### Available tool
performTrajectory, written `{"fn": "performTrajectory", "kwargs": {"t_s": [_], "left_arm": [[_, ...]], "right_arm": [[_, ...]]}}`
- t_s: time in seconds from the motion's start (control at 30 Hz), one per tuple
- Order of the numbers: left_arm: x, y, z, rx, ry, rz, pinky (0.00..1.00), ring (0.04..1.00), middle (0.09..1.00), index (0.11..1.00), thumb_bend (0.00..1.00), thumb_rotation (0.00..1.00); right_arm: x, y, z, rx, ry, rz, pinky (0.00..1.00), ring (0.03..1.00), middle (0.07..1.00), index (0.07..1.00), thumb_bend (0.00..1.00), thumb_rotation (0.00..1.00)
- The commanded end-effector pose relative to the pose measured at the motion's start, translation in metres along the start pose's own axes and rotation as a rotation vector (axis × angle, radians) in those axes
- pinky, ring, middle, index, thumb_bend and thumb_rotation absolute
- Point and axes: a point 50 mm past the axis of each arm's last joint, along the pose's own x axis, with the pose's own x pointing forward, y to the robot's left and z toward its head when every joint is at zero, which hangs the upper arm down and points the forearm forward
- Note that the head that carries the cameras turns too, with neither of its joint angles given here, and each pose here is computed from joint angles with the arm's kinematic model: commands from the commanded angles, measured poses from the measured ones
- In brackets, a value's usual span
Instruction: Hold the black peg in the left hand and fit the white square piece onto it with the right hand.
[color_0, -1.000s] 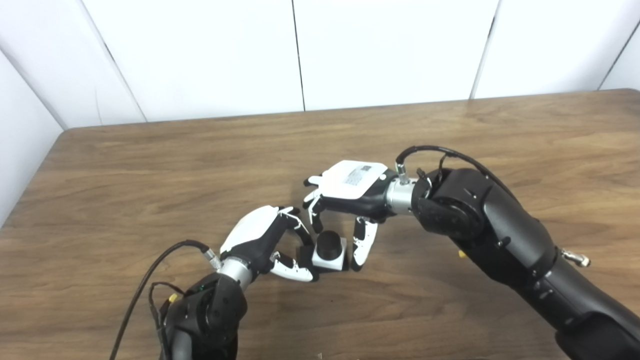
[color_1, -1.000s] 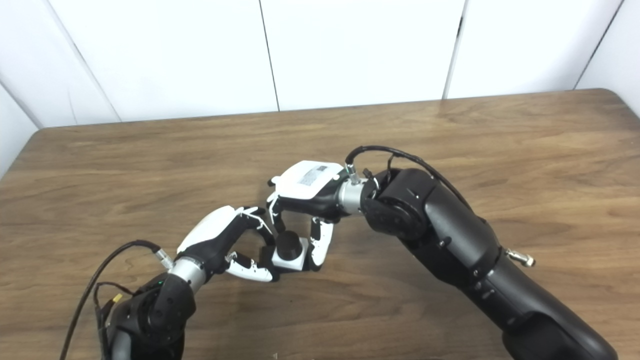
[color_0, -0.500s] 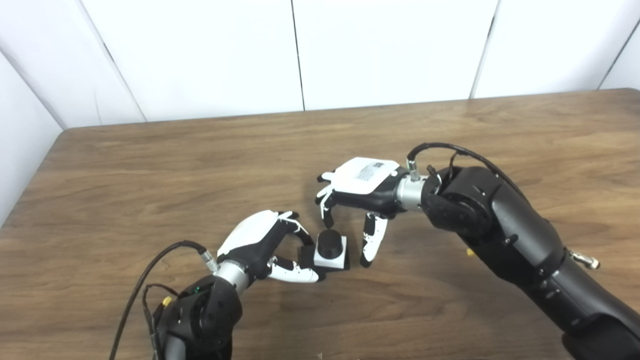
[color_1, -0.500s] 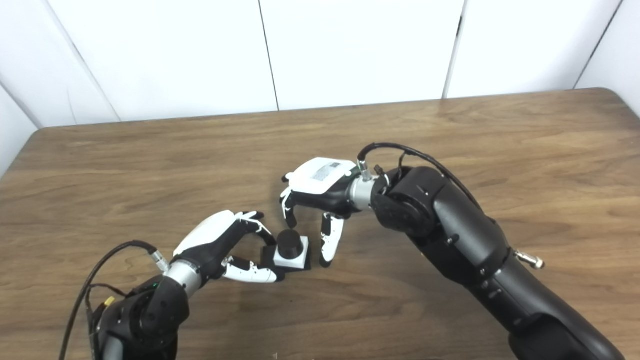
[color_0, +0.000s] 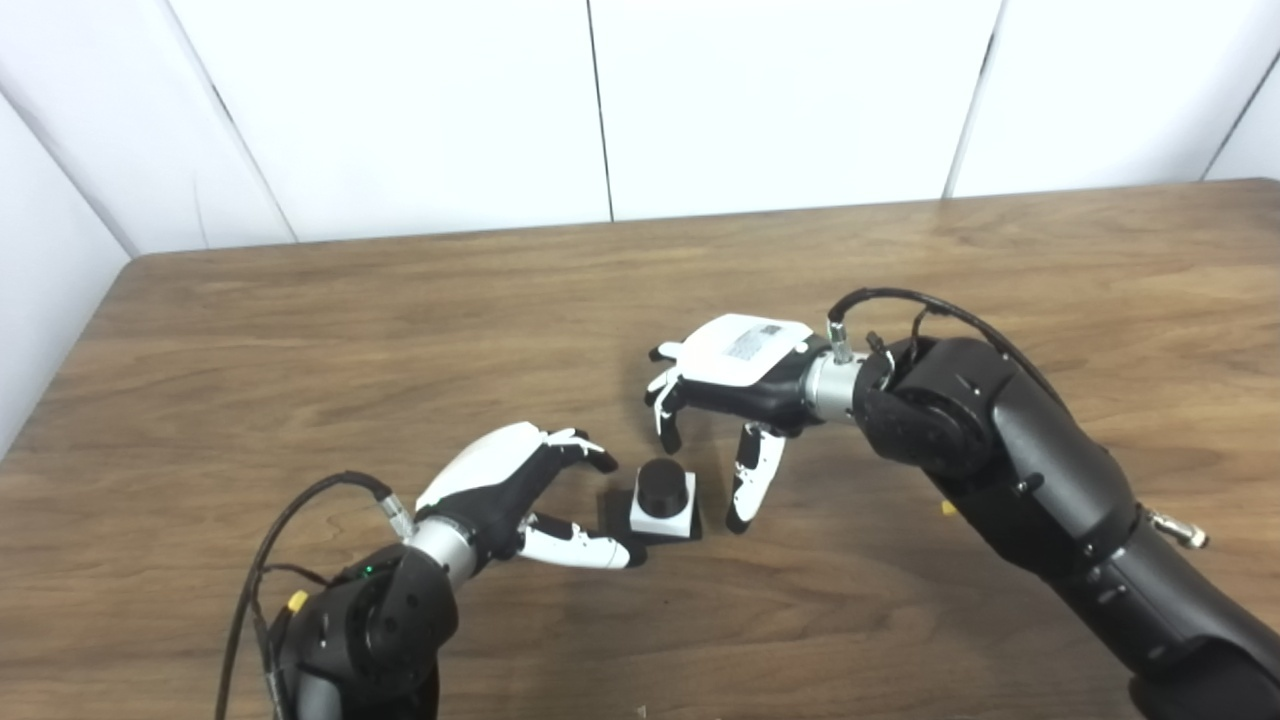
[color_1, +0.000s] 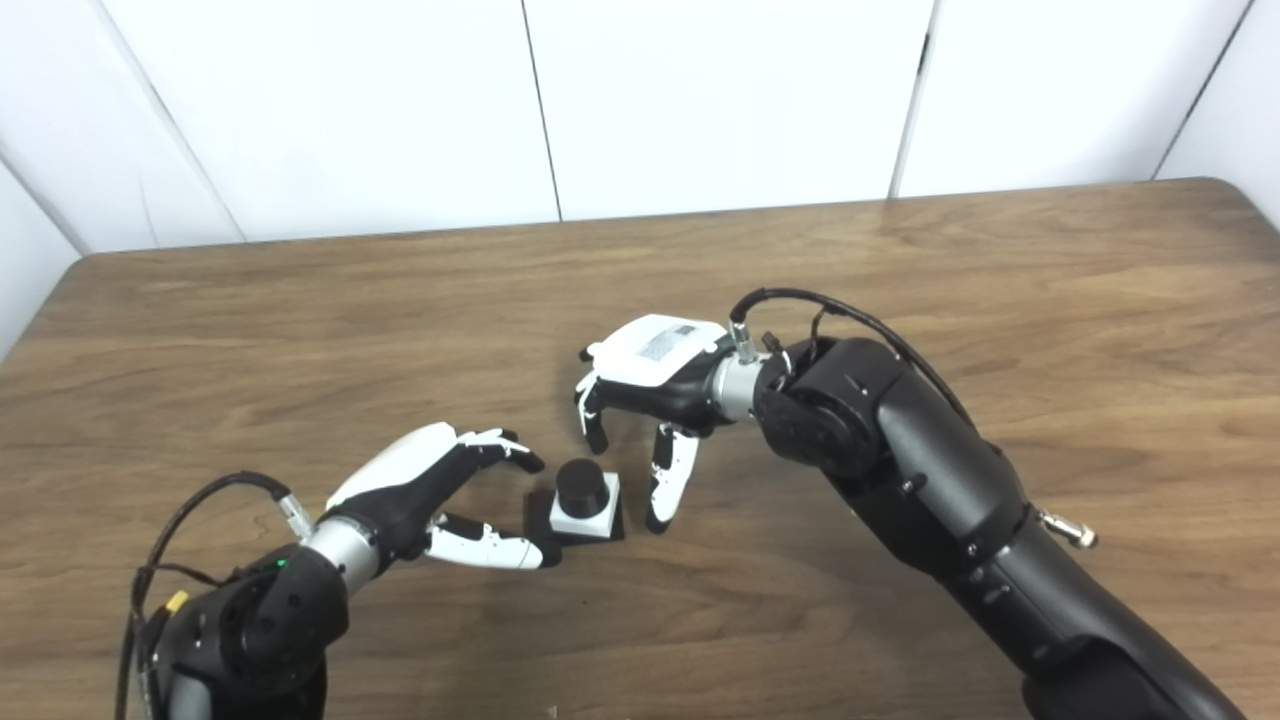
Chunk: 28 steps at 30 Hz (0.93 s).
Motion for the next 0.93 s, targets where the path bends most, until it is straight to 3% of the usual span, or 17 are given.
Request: {"fn": "performTrajectory", "kwargs": {"t_s": [0.0,0.2,0.47,0.6,0.9], "left_arm": [[-0.003,0.005,0.001,0.001,0.007,-0.006,0.93,1.0,0.979,0.825,0.86,0.44],[-0.003,0.008,0.001,0.01,0.03,0.01,1.0,1.0,0.992,0.842,0.86,0.4],[-0.01,0.016,0.003,0.01,0.052,0.047,1.0,1.0,1.0,0.856,0.85,0.32],[-0.018,0.025,-0.002,-0.007,0.056,0.074,1.0,1.0,1.0,0.854,0.85,0.3],[-0.028,0.039,-0.021,-0.054,0.07,0.186,0.85,1.0,0.993,0.859,0.85,0.42]], "right_arm": [[-0.004,-0.022,-0.003,-0.022,0.007,-0.079,0.98,1.0,0.884,0.651,0.97,0.32],[-0.007,-0.024,-0.007,-0.002,0.013,-0.088,0.98,1.0,0.886,0.653,0.96,0.31],[-0.014,-0.028,-0.017,-0.004,0.022,-0.125,0.97,1.0,0.882,0.641,0.96,0.35],[-0.021,-0.032,-0.026,0.013,0.069,-0.139,1.0,1.0,0.89,0.656,0.97,0.34],[-0.049,-0.036,-0.056,0.105,0.146,-0.207,0.96,1.0,0.887,0.683,0.97,0.33]]}}
